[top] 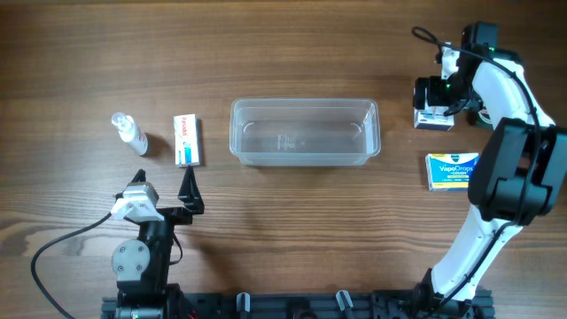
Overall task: Pack container
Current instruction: 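Reach the right gripper to the white box and grasp it, then carry the white box with the right gripper into the container's right end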
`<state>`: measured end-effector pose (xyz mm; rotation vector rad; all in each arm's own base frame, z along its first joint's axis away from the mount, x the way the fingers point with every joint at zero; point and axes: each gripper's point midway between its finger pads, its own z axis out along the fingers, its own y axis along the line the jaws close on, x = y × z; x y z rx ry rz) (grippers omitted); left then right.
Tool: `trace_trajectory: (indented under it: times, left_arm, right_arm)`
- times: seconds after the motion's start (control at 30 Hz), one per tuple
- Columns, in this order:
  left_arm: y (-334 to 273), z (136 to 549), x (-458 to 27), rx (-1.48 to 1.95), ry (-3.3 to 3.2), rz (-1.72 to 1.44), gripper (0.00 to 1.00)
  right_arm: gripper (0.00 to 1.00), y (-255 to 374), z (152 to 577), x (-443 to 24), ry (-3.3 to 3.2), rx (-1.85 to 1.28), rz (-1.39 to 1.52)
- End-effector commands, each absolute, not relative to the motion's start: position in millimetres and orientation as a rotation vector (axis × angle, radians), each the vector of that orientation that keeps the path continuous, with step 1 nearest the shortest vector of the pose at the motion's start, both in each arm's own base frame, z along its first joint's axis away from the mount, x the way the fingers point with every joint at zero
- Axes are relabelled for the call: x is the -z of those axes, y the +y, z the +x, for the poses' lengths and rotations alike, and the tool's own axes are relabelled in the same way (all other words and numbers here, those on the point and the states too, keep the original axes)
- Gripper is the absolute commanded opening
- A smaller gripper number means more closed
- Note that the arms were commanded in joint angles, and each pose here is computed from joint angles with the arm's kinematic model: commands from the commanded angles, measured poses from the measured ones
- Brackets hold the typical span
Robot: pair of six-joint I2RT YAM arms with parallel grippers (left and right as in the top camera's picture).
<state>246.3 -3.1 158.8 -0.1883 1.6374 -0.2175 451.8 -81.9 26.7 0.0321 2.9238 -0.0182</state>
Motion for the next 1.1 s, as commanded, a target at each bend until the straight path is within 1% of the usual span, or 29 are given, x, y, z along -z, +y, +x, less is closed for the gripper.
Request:
trace_trajectory:
  times: [0.0,0.4,0.5,0.6,0.63,0.77,0.93,1.07]
  left_arm:
    - [-2,246,-157,0.222,1.637,-0.193,1.00]
    - [-2,246,-157,0.222,1.637,-0.193,1.00]
    - [-2,246,-157,0.222,1.637,-0.193,1.00]
    - [-2,246,-157,0.222,1.637,-0.193,1.00]
    - [-2,246,-157,0.222,1.637,-0.193,1.00]
    - [-2,246,-157,0.222,1.637,-0.193,1.00]
    - [-2,246,-157,0.222,1.637,-0.193,1.00]
    - [-2,246,-157,0.222,1.637,-0.193,1.00]
  right_arm:
    - [1.00,-79,455,-19,2.919,-0.013,0.002]
    - [0.98,-79,455,1,2.945,-0.017,-0.030]
    - [0.88,-79,455,3,2.945,-0.017,-0.031]
    - [0.70,-80,457,2,2.940,-0.015,-0.030]
    - [0.68,-80,457,2,2.938,-0.014,-0.031]
    - [0.67,-81,461,-4,2.925,-0.010,-0.031]
    - [0.67,-81,471,-37,2.883,-0.005,0.010]
    - [0.66,-59,472,-91,2.844,-0.185,0.041]
